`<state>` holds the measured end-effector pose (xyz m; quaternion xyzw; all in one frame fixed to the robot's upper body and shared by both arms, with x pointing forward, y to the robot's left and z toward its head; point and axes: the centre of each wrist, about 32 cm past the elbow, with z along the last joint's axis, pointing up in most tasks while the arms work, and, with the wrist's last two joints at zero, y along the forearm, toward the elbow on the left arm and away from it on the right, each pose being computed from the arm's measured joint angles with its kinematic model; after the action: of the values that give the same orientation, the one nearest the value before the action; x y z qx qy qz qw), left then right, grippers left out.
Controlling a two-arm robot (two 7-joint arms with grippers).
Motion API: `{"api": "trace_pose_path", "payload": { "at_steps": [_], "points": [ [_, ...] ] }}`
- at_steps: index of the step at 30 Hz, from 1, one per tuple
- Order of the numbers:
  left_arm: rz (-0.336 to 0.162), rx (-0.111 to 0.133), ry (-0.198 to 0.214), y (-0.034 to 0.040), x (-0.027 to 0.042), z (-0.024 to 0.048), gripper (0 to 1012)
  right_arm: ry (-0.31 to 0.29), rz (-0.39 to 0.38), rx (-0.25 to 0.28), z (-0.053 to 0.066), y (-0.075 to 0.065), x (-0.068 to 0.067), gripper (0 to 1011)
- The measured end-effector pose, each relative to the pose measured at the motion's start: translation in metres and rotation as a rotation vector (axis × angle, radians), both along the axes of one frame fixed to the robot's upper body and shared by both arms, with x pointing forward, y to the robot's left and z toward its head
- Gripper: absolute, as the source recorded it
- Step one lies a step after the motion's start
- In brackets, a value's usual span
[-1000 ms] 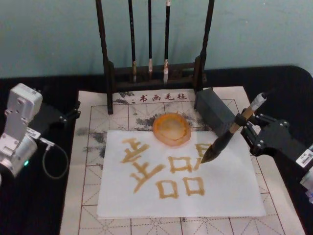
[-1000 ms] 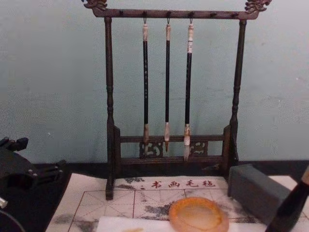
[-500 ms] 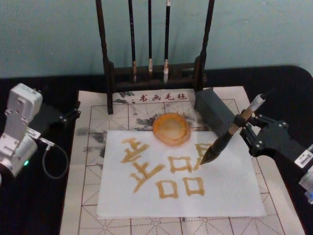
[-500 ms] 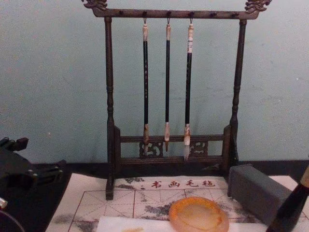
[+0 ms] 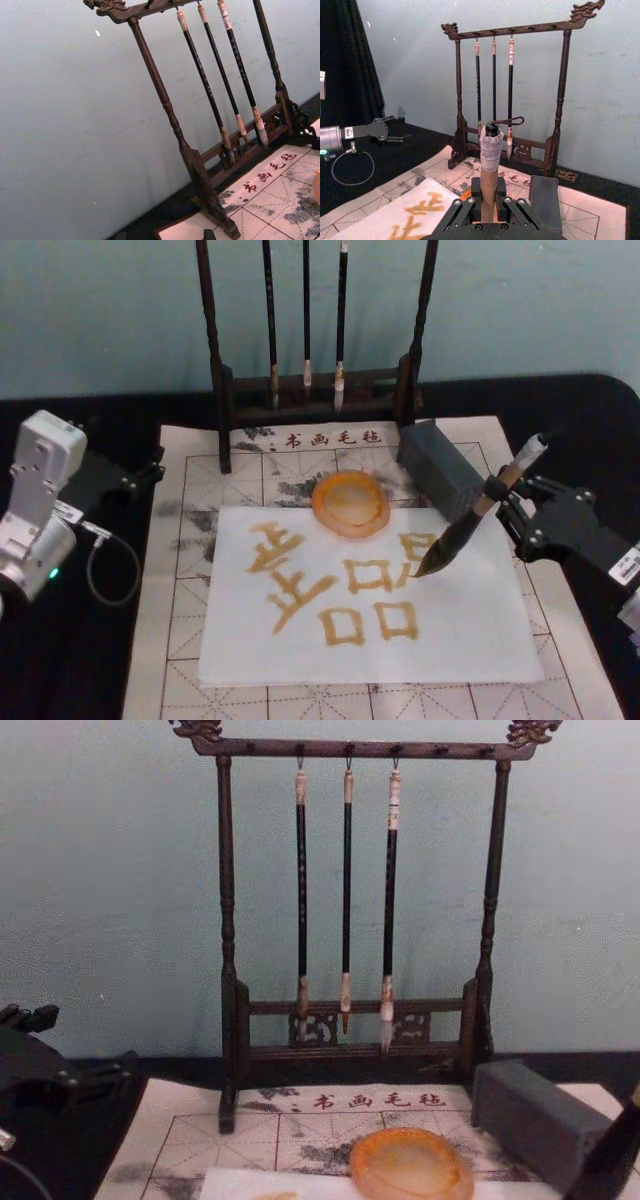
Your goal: Pick up the brush from the inkstone, write on the paper, then place the brush back to its original position.
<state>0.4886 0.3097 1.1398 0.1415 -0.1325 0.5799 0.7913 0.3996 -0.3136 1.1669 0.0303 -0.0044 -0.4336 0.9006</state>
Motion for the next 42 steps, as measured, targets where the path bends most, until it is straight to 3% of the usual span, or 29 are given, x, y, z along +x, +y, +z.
{"api": "trace_pose_path", "payload": {
  "at_steps": [42],
  "points": [
    [0.0,0.0,0.0,0.0,0.0,0.0,1001,-0.007,-0.056,-0.013,0.002,-0.015,-0.01,181]
  ]
}}
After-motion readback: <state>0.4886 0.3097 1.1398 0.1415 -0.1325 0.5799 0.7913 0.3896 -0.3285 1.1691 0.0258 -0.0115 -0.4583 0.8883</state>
